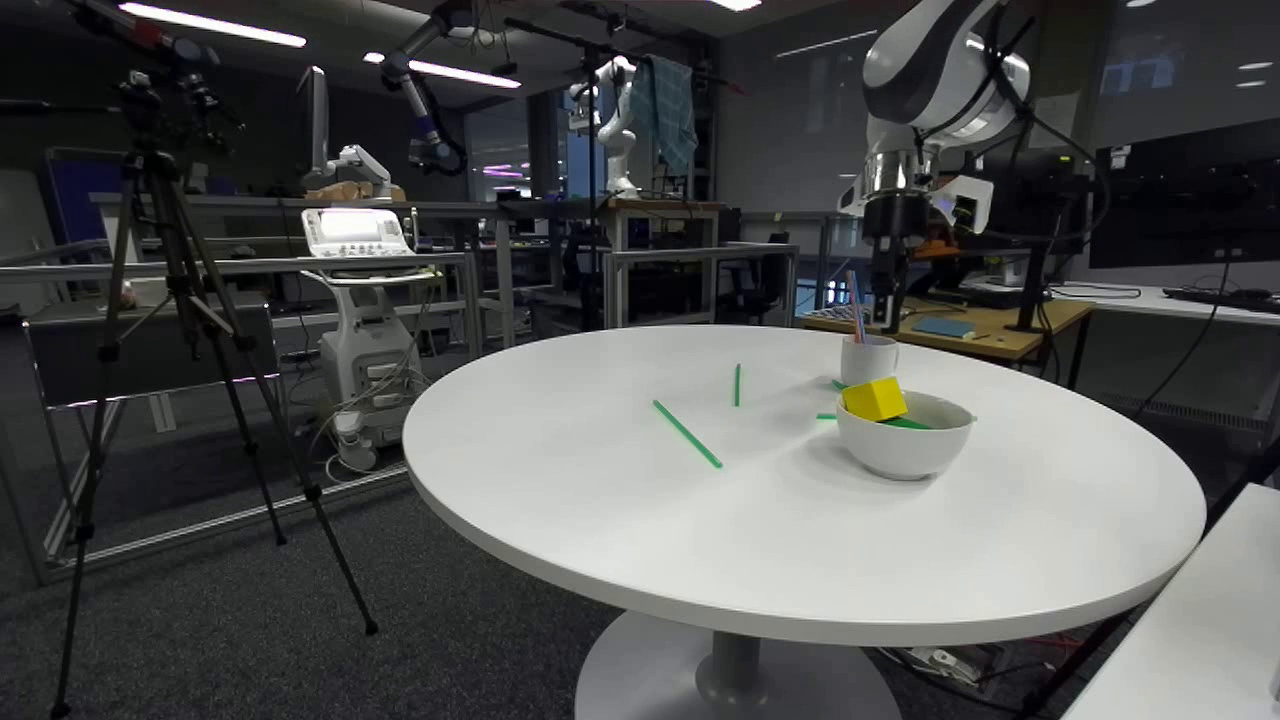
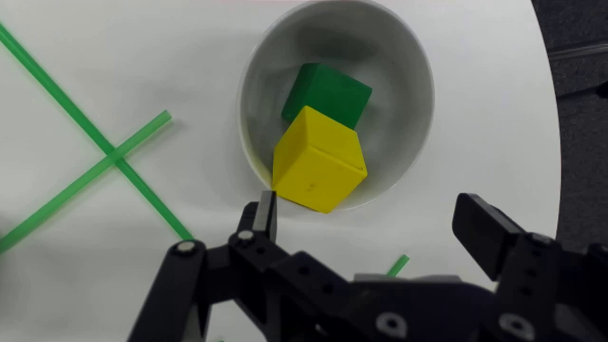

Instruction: Remove the yellow block from the bowl.

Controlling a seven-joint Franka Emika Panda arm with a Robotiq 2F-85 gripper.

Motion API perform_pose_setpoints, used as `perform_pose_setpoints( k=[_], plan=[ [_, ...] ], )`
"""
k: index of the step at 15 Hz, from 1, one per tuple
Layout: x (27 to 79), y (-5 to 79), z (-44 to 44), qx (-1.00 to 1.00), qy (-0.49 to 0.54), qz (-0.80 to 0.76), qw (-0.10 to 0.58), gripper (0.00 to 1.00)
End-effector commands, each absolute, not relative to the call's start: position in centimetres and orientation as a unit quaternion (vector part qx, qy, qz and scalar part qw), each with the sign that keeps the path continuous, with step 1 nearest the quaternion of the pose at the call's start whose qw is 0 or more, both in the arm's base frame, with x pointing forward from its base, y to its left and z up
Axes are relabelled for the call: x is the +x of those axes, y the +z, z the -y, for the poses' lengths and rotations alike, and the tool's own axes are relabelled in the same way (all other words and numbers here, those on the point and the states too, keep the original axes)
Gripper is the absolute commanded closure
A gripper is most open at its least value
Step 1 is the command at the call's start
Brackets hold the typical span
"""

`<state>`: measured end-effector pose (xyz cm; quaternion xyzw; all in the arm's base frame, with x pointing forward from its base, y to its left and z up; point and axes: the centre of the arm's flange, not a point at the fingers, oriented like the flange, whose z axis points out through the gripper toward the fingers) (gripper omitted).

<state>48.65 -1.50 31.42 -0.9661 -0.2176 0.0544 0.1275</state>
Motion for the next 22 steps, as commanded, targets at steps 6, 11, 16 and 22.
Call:
perform_pose_setpoints(
  k=[6,11,16,22],
  plan=[
    [48.1,30.7,1.3,-0.962,0.066,0.227,0.138,0.0],
    [46.8,29.5,1.3,-0.96,0.083,0.226,0.143,0.0],
    [46.1,28.3,0.7,-0.958,0.106,0.222,0.144,0.0],
    [45.9,27.7,0.1,-0.951,0.135,0.227,0.159,0.0]
  ],
)
